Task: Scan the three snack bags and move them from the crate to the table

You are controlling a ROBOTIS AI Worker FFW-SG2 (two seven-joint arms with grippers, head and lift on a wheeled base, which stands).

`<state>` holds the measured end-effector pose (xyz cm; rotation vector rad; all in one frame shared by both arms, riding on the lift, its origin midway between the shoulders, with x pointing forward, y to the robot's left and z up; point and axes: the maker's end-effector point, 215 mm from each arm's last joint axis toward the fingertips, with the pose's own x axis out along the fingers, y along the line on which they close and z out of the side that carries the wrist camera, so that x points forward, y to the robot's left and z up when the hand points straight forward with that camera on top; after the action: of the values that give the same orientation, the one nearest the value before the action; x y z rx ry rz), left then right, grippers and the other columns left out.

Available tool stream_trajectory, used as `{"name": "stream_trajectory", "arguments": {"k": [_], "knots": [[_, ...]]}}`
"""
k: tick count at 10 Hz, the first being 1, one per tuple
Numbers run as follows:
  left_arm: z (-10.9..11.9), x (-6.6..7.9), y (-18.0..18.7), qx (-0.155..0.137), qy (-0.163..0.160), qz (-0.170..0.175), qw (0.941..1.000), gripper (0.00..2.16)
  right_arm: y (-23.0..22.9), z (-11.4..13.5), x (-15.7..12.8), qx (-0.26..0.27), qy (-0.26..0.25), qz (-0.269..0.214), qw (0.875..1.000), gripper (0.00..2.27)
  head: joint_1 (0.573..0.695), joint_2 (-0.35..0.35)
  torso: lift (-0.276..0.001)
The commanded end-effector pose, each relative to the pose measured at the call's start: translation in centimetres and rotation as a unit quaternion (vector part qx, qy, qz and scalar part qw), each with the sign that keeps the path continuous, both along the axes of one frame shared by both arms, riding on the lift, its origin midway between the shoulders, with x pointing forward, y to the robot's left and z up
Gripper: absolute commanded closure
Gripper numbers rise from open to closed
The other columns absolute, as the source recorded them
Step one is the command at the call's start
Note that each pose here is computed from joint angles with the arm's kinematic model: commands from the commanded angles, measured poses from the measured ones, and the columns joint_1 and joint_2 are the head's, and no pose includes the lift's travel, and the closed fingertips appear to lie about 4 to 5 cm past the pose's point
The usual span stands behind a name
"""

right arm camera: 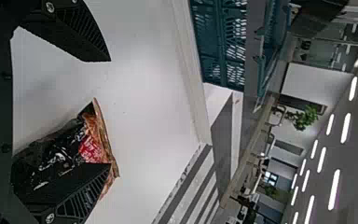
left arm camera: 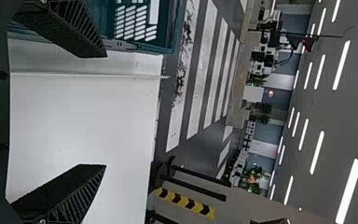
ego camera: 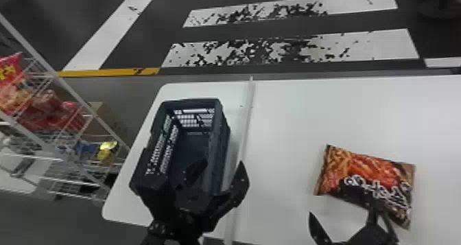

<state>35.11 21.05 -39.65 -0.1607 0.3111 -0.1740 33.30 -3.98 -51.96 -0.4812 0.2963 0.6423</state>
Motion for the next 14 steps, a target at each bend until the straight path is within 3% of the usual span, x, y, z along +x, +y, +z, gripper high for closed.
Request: {"name": "stream_trajectory", "arguments": {"k": [1,8,10,11,12,14], "knots": [[-0.2,0.1,0.2,-0.001,0.005,-0.004,1.0000,0.02,-1.0,-1.8,0.7,-0.065,0.021,-0.004,0.998,0.09,0.695,0.286,-0.062],[-0.6,-0.5,0.3,-0.010,0.011,-0.008,0.9999,0.02,-3.4,-2.8,4.2,-0.217,0.026,-0.069,0.973,0.14,0.695,0.235,-0.062],[-0.6,-0.6,0.0,-0.018,0.011,-0.012,0.9997,0.02,-5.6,-4.6,5.1,-0.268,0.042,-0.084,0.959,0.62,0.695,0.211,-0.062],[-0.7,-0.6,0.0,-0.020,0.011,-0.012,0.9997,0.02,-5.9,-4.8,5.5,-0.279,0.036,-0.088,0.956,1.95,0.695,0.202,-0.062],[-0.7,-0.4,-0.2,-0.023,0.010,-0.014,0.9996,0.02,-5.4,-4.0,5.8,-0.264,0.018,-0.084,0.961,2.24,0.695,0.182,-0.062],[-0.8,-0.4,-0.3,-0.025,0.011,-0.015,0.9995,0.02,-5.1,-2.6,6.2,-0.238,0.009,-0.082,0.968,2.24,0.695,0.176,-0.062]]}}
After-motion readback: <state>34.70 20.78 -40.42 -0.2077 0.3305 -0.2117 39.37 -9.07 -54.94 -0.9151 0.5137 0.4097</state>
